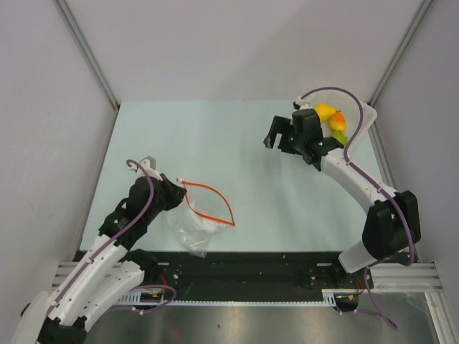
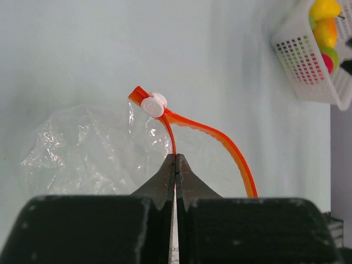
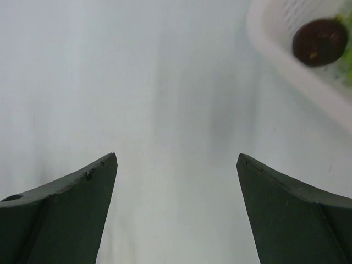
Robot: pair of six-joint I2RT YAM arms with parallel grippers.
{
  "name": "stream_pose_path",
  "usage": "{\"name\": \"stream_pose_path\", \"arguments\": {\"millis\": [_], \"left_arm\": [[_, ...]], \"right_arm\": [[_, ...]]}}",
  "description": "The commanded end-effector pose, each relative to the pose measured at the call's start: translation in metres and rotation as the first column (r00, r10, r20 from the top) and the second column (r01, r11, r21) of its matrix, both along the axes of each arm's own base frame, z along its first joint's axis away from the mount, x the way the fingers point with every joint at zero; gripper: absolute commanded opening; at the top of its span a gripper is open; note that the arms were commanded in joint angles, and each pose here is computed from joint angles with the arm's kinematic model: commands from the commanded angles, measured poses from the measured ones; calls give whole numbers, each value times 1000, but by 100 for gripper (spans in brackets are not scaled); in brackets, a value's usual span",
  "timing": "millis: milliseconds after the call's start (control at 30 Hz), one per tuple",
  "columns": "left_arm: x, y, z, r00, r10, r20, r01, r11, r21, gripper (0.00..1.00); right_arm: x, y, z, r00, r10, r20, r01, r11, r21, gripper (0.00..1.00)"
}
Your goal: Open the zip-top bag and remove the fake food
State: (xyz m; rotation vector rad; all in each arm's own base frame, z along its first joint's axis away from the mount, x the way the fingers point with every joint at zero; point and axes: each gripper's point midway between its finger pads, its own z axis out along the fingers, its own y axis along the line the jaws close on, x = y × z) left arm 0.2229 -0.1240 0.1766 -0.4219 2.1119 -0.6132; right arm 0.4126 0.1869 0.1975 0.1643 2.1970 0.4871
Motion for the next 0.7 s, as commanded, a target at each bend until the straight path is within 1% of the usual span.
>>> {"name": "stream_pose_path", "arguments": {"millis": [0, 67, 133, 167, 233, 267, 300, 367, 400, 467, 500, 567, 600, 633, 667], "left_arm": [[35, 16, 25, 988, 137, 69, -137, 991, 3, 0], [52, 15, 25, 986, 155, 66, -155, 988, -7, 0], [71, 22, 32, 977, 202, 65, -200, 979, -37, 0], [82, 22, 26, 976, 215, 37, -214, 976, -37, 0], [102, 30, 34, 965, 260, 40, -257, 964, -66, 0], [116, 30, 26, 963, 267, 16, -266, 962, -61, 0], [128, 36, 35, 956, 293, 31, -290, 954, -72, 0], [146, 42, 35, 948, 318, 12, -316, 945, -81, 0], [162, 50, 36, 938, 346, 0, -345, 935, -80, 0], [179, 65, 36, 922, 387, -4, -386, 919, -76, 0], [193, 69, 30, 914, 406, -22, -407, 911, -68, 0], [203, 78, 22, 905, 420, -65, -424, 903, -67, 0], [212, 88, 26, 899, 433, -64, -437, 896, -79, 0], [218, 91, 13, 897, 432, -97, -439, 896, -71, 0], [222, 94, 13, 897, 431, -98, -439, 895, -82, 0]], "right_arm": [[-49, 16, 8, 992, 125, 11, -125, 992, -34, 95], [-76, 22, 8, 985, 171, 16, -170, 985, -31, 95], [-97, 29, 8, 978, 210, 11, -210, 978, 7, 95], [-112, 30, 8, 973, 229, 16, -229, 973, 15, 95], [-128, 32, 6, 972, 235, 12, -235, 972, 22, 95], [-142, 36, 11, 965, 261, 19, -262, 965, 29, 95], [-146, 31, 5, 971, 238, 9, -238, 971, 9, 95], [-161, 33, 3, 969, 248, -2, -248, 969, 10, 95], [-170, 34, 4, 967, 257, 8, -257, 967, 4, 95], [-182, 33, -2, 966, 257, -11, -257, 966, -4, 95], [-189, 32, 2, 966, 259, 5, -259, 966, 1, 95], [-197, 27, -9, 968, 250, -19, -250, 968, 5, 95], [-201, 26, -11, 969, 247, -24, -247, 969, 11, 95], [-206, 23, -14, 968, 249, -25, -249, 968, 18, 95], [-208, 22, -16, 969, 247, -25, -246, 969, 25, 95]]}}
